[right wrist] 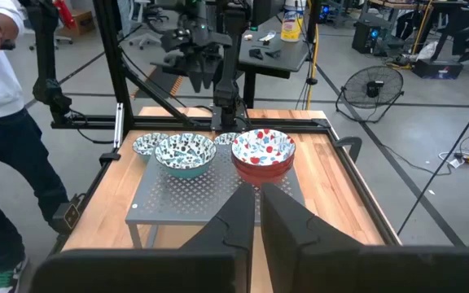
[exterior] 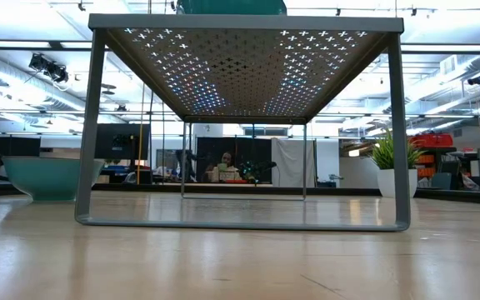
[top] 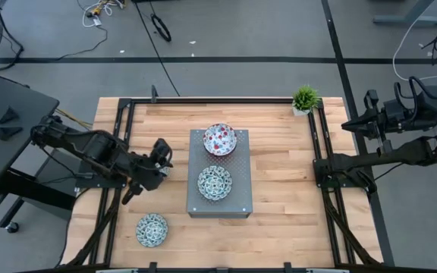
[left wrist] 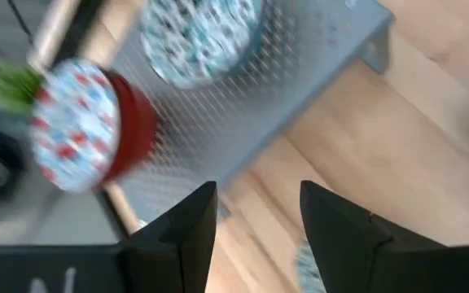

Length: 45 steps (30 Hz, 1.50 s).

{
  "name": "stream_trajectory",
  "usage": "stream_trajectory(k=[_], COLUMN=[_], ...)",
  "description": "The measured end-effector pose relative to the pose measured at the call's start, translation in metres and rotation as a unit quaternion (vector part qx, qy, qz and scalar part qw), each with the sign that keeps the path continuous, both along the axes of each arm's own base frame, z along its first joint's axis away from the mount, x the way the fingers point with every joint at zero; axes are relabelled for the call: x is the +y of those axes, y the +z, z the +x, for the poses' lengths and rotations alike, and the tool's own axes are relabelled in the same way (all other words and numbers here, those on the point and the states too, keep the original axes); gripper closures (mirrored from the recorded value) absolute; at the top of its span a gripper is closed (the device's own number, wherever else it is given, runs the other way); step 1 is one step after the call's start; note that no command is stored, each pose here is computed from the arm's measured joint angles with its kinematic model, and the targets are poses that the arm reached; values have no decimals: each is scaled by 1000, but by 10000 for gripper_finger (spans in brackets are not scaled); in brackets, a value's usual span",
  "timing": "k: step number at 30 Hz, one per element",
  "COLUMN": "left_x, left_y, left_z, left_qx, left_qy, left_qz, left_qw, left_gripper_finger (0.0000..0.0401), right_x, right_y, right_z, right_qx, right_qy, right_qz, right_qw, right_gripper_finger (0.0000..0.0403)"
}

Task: Pick & Place Mini bowls
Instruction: Put the top green bowl on top of the green bowl on the shelf

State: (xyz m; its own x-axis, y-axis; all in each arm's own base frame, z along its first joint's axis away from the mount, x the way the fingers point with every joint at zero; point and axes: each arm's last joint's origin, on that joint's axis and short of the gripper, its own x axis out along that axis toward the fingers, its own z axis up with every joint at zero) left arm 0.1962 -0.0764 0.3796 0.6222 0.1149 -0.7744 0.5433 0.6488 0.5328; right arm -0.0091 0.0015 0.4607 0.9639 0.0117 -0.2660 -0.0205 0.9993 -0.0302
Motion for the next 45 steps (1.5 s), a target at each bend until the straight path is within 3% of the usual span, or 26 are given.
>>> stream_trajectory(k=[8,19,24,33,41,45], left_x=[3,-4,-12,-19,-16,-8], left_y=[-8,-18,-25,-39,-91,-112], left_z=[-14,-25,-17,-1,-6,-6], left_qx=[83,160,193,203,249,240], left_qy=[64,136,163,229,268,271], left_qz=[-62,-86,-136,-137,-136,-134], left_qw=[993,974,958,942,921,922], left_gripper_finger=[220,220,220,220,220,220], right_x=[0,0,0,0,0,0], right_y=[0,0,0,0,0,0], right_z=[0,0,0,0,0,0], right_qx=[0,0,0,0,0,0], right_qy=[0,0,0,0,0,0], right_qz=[0,0,0,0,0,0], right_qw=[1000,1000,1000,1000,1000,1000], right_gripper_finger=[374,374,374,374,374,374])
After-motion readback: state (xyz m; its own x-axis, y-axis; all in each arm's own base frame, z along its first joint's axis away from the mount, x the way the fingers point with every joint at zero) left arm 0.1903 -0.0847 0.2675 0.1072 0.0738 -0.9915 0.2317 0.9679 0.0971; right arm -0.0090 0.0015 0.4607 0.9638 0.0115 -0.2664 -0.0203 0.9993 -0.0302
